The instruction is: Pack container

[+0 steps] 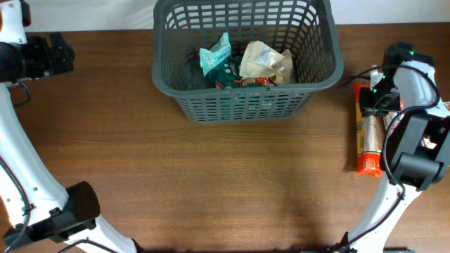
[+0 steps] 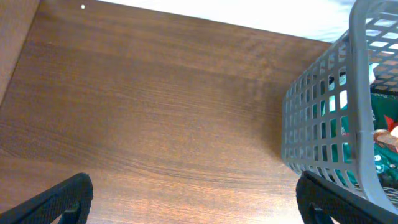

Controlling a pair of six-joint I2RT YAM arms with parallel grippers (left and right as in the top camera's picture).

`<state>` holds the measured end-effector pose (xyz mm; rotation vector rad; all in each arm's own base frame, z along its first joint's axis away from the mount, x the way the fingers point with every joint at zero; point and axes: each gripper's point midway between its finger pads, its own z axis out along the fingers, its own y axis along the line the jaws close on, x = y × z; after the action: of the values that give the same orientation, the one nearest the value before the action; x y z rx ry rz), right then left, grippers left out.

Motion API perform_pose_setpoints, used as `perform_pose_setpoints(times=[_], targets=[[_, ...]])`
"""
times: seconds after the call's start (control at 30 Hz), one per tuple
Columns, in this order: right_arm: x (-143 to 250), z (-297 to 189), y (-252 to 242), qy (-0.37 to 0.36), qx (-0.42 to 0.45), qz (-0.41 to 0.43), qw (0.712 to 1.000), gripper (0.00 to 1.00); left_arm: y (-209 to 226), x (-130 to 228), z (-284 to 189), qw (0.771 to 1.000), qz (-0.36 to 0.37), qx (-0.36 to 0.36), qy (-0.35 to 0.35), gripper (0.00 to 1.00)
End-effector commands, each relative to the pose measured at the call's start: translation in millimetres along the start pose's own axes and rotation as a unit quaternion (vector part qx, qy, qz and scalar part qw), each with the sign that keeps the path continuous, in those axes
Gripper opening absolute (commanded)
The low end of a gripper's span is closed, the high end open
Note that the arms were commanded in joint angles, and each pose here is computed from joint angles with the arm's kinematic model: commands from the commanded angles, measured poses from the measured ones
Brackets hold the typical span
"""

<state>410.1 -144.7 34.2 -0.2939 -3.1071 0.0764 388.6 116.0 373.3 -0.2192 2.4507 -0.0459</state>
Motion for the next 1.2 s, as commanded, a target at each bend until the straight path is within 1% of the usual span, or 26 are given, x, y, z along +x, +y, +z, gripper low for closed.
perform_pose_setpoints(times=[0.0,0.03,0.13,0.2,0.23,0.27,0.3,0.33,0.4,0.43,0.47,0.57,0.6,0.63,0.67,0.73,0.77,0.87,0.93,1.03,1.1,1.17], targets=[[-35,-100,-24,-0.108,0.012,0.053,0.993,0.04,-3,0,-12,1.0,-0.004,0.004,-0.013,0.99],[-42,-148,-27,-0.155,0.014,0.054,0.986,0.04,-3,0,-12,1.0,-0.004,0.004,-0.013,0.99],[-43,-243,-24,-0.259,0.024,0.051,0.964,0.04,-3,0,-12,1.0,-0.004,0.004,-0.013,0.99],[-37,-301,-16,-0.329,0.026,0.042,0.943,0.04,-3,0,-12,1.0,-0.004,0.004,-0.013,0.99],[-30,-336,-4,-0.374,0.021,0.029,0.927,0.04,-3,0,-12,1.0,-0.004,0.004,-0.013,0.99],[-22,-366,11,-0.415,0.011,0.002,0.91,0.04,-3,0,-12,1.0,-0.004,0.004,-0.013,0.99],[-14,-390,32,-0.448,-0.001,-0.05,0.892,0.04,-3,0,-12,1.0,-0.004,0.004,-0.013,0.99],[-9,-404,46,-0.469,-0.006,-0.084,0.879,0.04,-3,0,-12,1.0,-0.004,0.004,-0.013,0.99],[11,-441,86,-0.519,-0.018,-0.154,0.84,0.04,-3,0,-12,1.0,-0.004,0.004,-0.013,0.99],[17,-449,100,-0.531,-0.023,-0.179,0.828,0.04,-3,0,-12,1.0,-0.004,0.004,-0.013,0.99],[26,-458,122,-0.542,-0.029,-0.226,0.809,0.04,-3,0,-12,1.0,-0.004,0.004,-0.013,0.99],[48,-463,192,-0.547,-0.029,-0.369,0.751,0.04,-3,0,-12,1.0,-0.004,0.004,-0.013,0.99],[52,-461,207,-0.544,-0.025,-0.403,0.735,0.04,-3,0,-12,1.0,-0.004,0.004,-0.013,0.99],[59,-455,231,-0.537,-0.011,-0.463,0.705,0.04,-3,0,-12,1.0,-0.004,0.004,-0.013,0.99],[61,-453,240,-0.534,-0.003,-0.488,0.69,0.04,-3,0,-12,1.0,-0.004,0.004,-0.013,0.99],[69,-444,272,-0.521,0.014,-0.558,0.646,0.04,-3,0,-12,1.0,-0.004,0.004,-0.013,0.99],[70,-442,280,-0.52,0.016,-0.569,0.637,0.04,-3,0,-12,1.0,-0.004,0.004,-0.013,0.99],[67,-428,322,-0.51,0.031,-0.623,0.592,0.04,-3,0,-12,1.0,-0.004,0.004,-0.013,0.99],[59,-420,337,-0.507,0.038,-0.638,0.578,0.04,-3,0,-12,1.0,-0.004,0.004,-0.013,0.99],[29,-399,355,-0.505,0.045,-0.642,0.575,0.04,-3,0,-12,1.0,-0.004,0.004,-0.013,0.99],[10,-377,364,-0.495,0.059,-0.659,0.563,0.04,-3,0,-12,1.0,-0.004,0.004,-0.013,0.99],[0,-363,371,-0.492,0.061,-0.665,0.559,0.03,-3,0,-12,1.0,-0.004,0.004,-0.013,0.99]])
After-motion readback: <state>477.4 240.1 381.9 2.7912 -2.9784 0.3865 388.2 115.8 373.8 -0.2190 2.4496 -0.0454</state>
